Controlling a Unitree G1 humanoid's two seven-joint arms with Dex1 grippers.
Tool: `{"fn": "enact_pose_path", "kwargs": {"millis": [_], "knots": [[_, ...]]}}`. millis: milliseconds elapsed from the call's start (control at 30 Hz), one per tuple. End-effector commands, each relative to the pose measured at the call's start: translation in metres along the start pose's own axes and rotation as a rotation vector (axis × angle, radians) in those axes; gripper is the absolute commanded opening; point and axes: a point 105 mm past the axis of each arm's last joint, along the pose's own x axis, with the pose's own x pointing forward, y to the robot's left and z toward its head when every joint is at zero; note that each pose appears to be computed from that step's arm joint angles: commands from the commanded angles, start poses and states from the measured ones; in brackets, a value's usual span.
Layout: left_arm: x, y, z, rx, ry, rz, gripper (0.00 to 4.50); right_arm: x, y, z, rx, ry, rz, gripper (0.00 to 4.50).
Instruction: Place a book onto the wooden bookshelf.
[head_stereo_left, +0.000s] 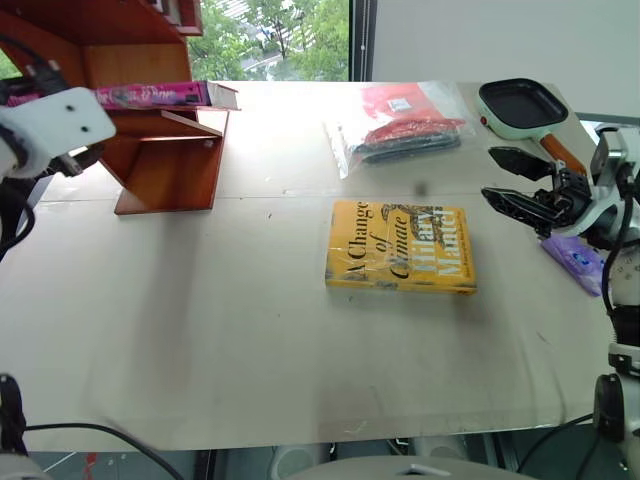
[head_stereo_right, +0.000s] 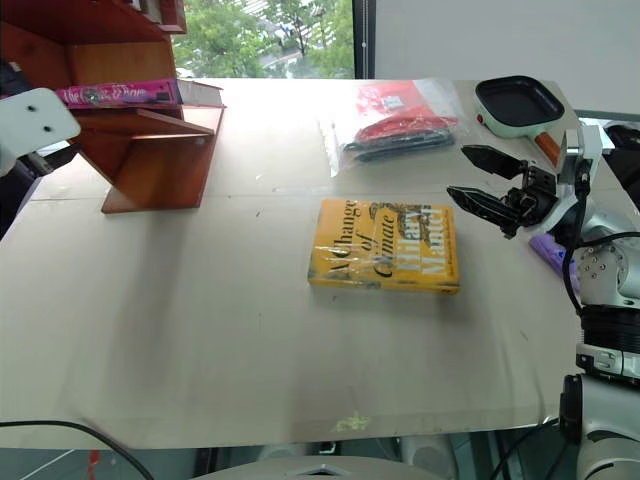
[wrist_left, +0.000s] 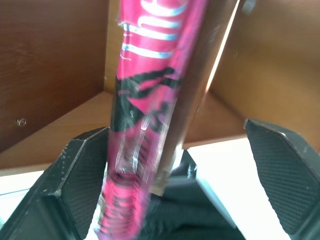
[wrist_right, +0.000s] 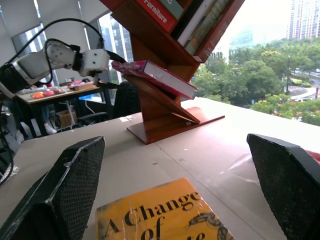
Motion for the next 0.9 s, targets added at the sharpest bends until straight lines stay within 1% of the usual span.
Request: {"fn": "enact_pose_path", "kwargs": {"millis": [33,100,200,233,267,300,333,367,400,433,467,500,533,600,667,700,800,900], "knots": [[-0.047,0.052,0.027,-0.183,-0.168,0.282,4.46,-0.02,0.004,0.013,-0.059,-0.018,-0.06,4.5],[-0.061,0.062,0.032,-0.246,-0.222,0.371,4.46,-0.029,0.005,0.01,-0.04,-0.021,-0.098,4.5],[-0.071,0.073,0.037,-0.383,-0.327,0.46,4.46,-0.037,0.01,0.0,-0.023,0.017,-0.127,4.5],[-0.073,0.076,0.04,-0.443,-0.38,0.482,4.46,-0.04,0.011,-0.003,-0.022,0.026,-0.138,4.5],[-0.069,0.061,0.057,-0.582,-0.526,0.373,4.46,-0.044,0.013,-0.009,-0.019,0.043,-0.155,4.5],[-0.068,0.049,0.071,-0.671,-0.634,0.28,4.46,-0.047,0.014,-0.012,-0.018,0.054,-0.165,4.5],[-0.063,0.019,0.086,-0.765,-0.706,0.087,4.46,-0.053,0.017,-0.019,-0.018,0.084,-0.173,4.5],[-0.063,-0.002,0.094,-0.818,-0.738,-0.046,4.46,-0.056,0.019,-0.024,-0.019,0.104,-0.177,4.5],[-0.065,-0.035,0.102,-0.838,-0.739,-0.216,4.46,-0.062,0.022,-0.033,-0.025,0.142,-0.178,4.5],[-0.068,-0.087,0.106,-0.881,-0.682,-0.45,4.46,-0.072,0.024,-0.046,-0.03,0.187,-0.211,4.5],[-0.076,-0.123,0.107,-0.912,-0.643,-0.6,4.46,-0.08,0.025,-0.057,-0.037,0.225,-0.242,4.5],[-0.083,-0.153,0.105,-0.978,-0.598,-0.708,4.46,-0.088,0.026,-0.068,-0.052,0.267,-0.275,4.5],[-0.085,-0.176,0.1,-1.059,-0.561,-0.755,4.46,-0.095,0.027,-0.076,-0.075,0.301,-0.32,4.5],[-0.088,-0.216,0.091,-1.083,-0.463,-0.786,4.46,-0.107,0.029,-0.089,-0.124,0.346,-0.394,4.5],[-0.093,-0.242,0.086,-1.108,-0.4,-0.811,4.46,-0.115,0.032,-0.099,-0.142,0.376,-0.445,4.5],[-0.094,-0.252,0.084,-1.086,-0.371,-0.804,4.46,-0.119,0.035,-0.102,-0.147,0.385,-0.465,4.5],[-0.091,-0.266,0.085,-1.108,-0.345,-0.756,4.46,-0.128,0.043,-0.111,-0.158,0.414,-0.49,4.5],[-0.096,-0.278,0.095,-1.133,-0.355,-0.785,4.46,-0.13,0.047,-0.116,-0.161,0.433,-0.491,4.5]]}}
